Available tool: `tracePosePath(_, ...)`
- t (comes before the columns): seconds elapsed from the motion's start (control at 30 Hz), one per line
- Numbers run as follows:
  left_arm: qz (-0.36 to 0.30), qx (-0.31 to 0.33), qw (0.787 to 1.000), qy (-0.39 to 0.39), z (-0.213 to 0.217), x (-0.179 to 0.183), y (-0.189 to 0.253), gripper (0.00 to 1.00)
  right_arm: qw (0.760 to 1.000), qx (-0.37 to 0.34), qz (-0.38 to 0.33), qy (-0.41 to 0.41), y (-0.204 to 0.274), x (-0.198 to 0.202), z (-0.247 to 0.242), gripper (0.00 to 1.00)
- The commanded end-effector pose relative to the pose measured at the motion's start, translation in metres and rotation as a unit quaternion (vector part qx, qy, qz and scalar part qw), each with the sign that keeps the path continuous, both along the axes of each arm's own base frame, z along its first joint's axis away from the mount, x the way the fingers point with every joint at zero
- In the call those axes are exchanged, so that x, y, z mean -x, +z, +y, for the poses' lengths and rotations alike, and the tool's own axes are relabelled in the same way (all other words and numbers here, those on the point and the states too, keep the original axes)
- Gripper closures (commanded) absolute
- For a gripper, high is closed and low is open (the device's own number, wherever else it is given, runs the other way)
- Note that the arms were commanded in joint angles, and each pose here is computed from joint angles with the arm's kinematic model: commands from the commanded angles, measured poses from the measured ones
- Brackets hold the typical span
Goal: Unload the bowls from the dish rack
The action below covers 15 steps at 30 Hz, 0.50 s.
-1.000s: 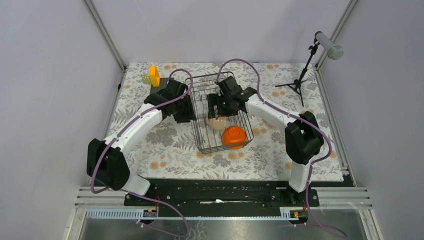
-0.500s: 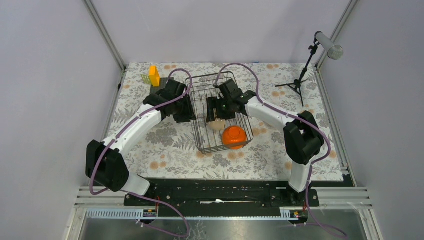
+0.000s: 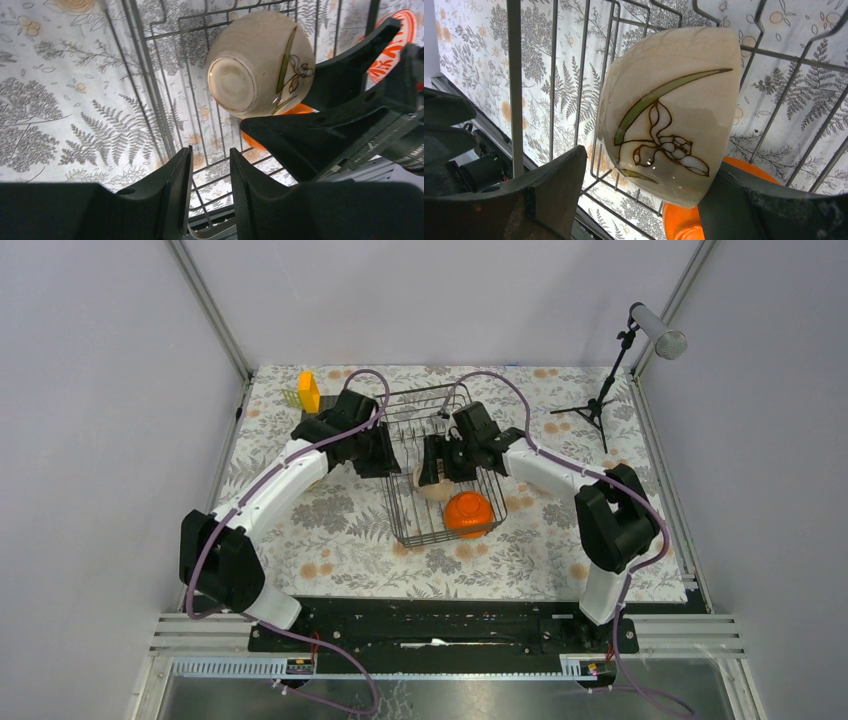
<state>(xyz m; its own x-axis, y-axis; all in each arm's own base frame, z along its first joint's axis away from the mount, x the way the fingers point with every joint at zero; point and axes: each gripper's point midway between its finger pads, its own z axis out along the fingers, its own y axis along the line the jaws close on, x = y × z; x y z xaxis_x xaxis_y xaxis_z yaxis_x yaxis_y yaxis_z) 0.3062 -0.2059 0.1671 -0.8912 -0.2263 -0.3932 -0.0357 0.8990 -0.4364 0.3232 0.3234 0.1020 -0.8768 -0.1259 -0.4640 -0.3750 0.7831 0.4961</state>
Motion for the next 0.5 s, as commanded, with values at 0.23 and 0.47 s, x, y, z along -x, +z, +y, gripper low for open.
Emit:
tracePosePath(0.23, 0.006, 0.047, 0.998, -0.037, -0.029, -0.014, 0.008, 0.62, 0.995, -0.088, -0.039, 0.015, 0.042, -0.002, 0.002, 0.24)
tracePosePath(0.47, 0.02, 0.047, 0.998, -0.043, -0.036, -0.02, -0.008, 0.64, 0.995, -0.093, -0.04, 0.017, 0.043, -0.002, 0.003, 0.29)
